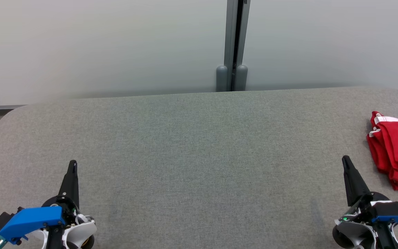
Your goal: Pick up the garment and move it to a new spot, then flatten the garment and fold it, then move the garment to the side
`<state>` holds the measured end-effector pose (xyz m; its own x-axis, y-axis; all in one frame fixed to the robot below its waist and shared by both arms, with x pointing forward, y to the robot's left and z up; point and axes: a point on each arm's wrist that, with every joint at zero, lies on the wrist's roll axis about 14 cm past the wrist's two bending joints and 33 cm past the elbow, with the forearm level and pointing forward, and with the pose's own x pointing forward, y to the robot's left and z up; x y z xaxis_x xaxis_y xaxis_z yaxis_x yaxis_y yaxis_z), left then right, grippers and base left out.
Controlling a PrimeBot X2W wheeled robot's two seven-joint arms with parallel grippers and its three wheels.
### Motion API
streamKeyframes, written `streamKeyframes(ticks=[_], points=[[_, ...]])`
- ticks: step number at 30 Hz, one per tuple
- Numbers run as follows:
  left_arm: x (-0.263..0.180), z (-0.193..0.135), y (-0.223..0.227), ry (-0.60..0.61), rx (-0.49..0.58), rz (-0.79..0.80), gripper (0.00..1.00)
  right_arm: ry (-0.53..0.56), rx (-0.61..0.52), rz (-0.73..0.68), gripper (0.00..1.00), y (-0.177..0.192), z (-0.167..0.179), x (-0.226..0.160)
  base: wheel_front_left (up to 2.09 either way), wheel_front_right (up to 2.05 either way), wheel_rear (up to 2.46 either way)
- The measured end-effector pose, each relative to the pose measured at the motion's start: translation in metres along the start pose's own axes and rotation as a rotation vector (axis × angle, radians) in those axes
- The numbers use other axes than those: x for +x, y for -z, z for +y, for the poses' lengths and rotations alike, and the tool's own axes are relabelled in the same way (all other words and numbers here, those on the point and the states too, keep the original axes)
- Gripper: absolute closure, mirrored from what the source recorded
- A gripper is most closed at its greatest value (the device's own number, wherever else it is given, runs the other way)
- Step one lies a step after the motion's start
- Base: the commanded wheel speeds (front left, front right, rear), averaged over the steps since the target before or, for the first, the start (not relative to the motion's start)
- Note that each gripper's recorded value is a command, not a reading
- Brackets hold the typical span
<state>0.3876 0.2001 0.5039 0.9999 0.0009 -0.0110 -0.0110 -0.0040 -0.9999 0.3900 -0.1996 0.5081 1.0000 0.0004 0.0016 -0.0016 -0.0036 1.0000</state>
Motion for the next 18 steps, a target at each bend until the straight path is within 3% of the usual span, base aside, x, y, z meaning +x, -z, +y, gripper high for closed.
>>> streamKeyframes(ticks=[18], points=[[0.0000,0.0000,0.0000,0.000,0.000,0.000,1.00,0.000,0.000,0.000,1.00,0.0000,0.0001,0.0000,0.00,0.00,0.00]])
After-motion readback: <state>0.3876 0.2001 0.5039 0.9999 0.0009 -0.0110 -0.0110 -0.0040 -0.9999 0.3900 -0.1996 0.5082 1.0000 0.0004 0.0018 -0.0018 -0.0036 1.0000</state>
